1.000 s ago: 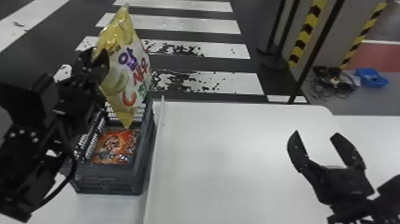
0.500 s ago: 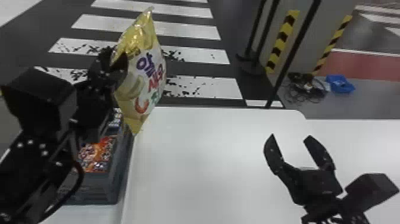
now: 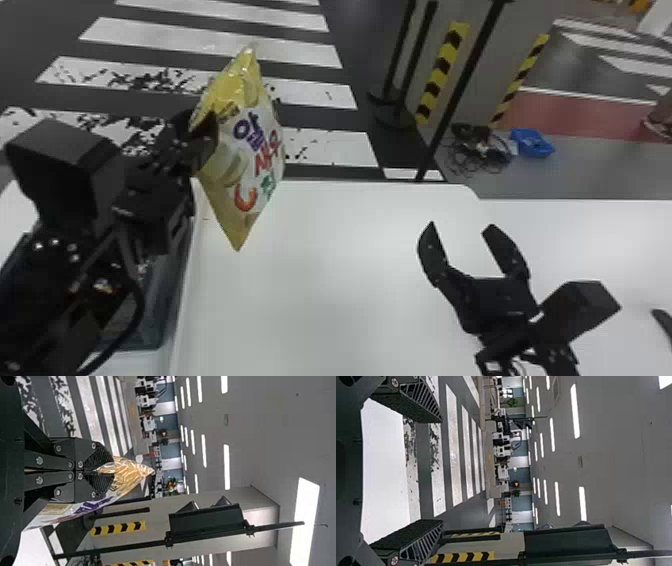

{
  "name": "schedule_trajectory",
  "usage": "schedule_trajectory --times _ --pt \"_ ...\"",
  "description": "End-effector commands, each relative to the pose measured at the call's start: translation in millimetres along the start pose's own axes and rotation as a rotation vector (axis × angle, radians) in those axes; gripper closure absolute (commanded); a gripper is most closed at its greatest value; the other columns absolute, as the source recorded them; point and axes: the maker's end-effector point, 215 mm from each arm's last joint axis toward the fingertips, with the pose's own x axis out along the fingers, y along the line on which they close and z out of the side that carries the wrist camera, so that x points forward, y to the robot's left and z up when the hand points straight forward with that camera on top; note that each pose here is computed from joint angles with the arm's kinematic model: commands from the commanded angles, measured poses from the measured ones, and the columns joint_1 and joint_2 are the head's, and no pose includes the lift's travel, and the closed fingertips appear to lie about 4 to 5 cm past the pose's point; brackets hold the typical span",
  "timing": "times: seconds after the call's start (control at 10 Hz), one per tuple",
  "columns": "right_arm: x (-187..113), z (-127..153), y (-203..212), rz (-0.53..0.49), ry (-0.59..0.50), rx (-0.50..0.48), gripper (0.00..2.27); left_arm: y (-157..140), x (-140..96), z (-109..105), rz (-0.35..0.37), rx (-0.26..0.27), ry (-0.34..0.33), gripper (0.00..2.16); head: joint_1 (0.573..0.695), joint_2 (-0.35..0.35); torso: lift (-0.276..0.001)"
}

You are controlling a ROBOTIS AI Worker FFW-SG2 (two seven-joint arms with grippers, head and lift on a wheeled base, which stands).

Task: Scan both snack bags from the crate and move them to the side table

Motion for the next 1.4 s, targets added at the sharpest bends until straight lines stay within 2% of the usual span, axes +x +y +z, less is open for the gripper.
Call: schedule_trajectory --times 0.0,0.2,0.3,0.4,0.5,0.6,0.8,1.1,1.3 --pt "1.8 -2.6 -1.5 -0.002 0.002 -0.003 0.09 -4.7 6.6 -20.3 -0.035 -0.108 0.033 2.13 0.672 -0.257 -0.095" --pt "3.0 -3.0 -4.3 -0.005 0.001 -0.006 0.09 -10.0 15.9 -49.3 -0.101 -0.281 0.074 2.13 0.686 -0.269 -0.095" --pt "2.8 -3.1 -7.7 -0.007 0.003 -0.012 0.09 -13.0 21.6 -64.5 -0.132 -0.343 0.097 2.13 0.69 -0.27 -0.095" --pt "2.5 -3.1 -11.9 -0.014 0.003 -0.015 0.09 -19.5 27.4 -84.4 -0.167 -0.385 0.14 2.13 0.695 -0.274 -0.095" --pt "2.9 -6.5 -13.6 -0.016 0.009 -0.015 0.09 -29.1 32.3 -108.1 -0.198 -0.426 0.19 2.13 0.695 -0.282 -0.095" --pt "5.0 -9.6 -14.1 -0.017 0.012 -0.016 0.09 -42.3 36.2 -125.2 -0.22 -0.451 0.22 2.13 0.695 -0.29 -0.095" --pt "9.9 -15.7 -9.4 -0.009 0.016 -0.009 0.09 -87.0 40.7 -149.8 -0.305 -0.495 0.286 2.13 0.695 -0.306 -0.095" --pt "16.6 -19.2 -4.4 -0.003 0.017 -0.002 0.09 -148.3 50.1 -169.0 -0.394 -0.551 0.344 2.13 0.695 -0.35 -0.095" --pt "17.2 -20.8 -3.6 -0.002 0.019 -0.001 0.09 -166.4 47.5 -184.9 -0.422 -0.617 0.378 2.13 0.695 -0.35 -0.095"
